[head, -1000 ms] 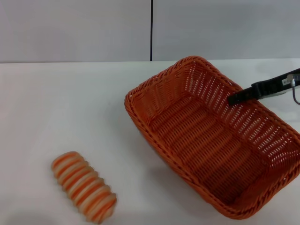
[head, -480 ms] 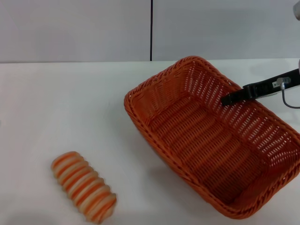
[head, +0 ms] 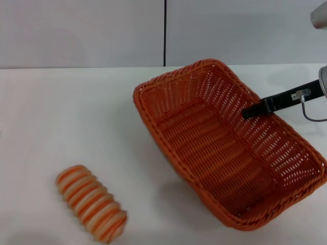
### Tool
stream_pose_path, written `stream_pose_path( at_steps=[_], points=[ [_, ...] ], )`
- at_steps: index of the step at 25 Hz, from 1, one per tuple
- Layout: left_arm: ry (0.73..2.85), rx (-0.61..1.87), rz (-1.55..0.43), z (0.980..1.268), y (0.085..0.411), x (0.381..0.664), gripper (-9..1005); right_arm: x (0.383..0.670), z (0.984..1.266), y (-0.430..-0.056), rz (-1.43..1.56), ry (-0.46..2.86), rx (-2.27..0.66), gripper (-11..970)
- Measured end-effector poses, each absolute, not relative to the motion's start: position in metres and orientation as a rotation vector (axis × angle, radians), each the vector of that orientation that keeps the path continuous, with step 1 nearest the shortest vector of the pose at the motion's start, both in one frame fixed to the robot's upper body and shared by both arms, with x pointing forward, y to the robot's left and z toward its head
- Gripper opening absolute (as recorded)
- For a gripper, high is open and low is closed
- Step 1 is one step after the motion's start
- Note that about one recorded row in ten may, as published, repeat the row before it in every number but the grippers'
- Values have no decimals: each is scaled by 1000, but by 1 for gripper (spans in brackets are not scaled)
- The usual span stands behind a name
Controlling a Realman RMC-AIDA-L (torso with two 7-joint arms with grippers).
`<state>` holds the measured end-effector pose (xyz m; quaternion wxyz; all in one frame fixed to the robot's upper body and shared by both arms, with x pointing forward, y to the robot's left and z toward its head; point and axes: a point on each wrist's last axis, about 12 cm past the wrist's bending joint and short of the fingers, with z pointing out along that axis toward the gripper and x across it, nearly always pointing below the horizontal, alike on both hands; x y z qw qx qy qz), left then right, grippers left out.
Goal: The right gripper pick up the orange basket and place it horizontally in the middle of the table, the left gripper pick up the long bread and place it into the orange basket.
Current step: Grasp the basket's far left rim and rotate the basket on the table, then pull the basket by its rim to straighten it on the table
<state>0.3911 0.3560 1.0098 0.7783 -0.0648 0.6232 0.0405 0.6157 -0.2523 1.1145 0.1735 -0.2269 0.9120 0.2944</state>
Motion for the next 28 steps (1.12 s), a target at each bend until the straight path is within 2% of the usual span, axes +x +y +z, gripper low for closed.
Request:
stream_pose_path(
  at_steps=[3, 6, 11, 14, 28],
  points=[
    [1347, -140, 87, 1010, 356, 391, 814, 616, 1119, -246, 817, 2564, -744, 204],
    [1345, -139, 88, 1010, 356, 391, 814, 620, 1132, -232, 753, 2491, -974, 161],
    [1341, -141, 99, 1010, 359, 385, 814, 629, 1151, -215, 645, 2402, -1158, 138],
    [1344, -149, 116, 1009, 361, 374, 814, 634, 1167, -203, 557, 2269, -1320, 141],
    [1337, -176, 182, 1008, 369, 333, 814, 634, 1179, -165, 355, 1797, -1812, 154]
  ],
)
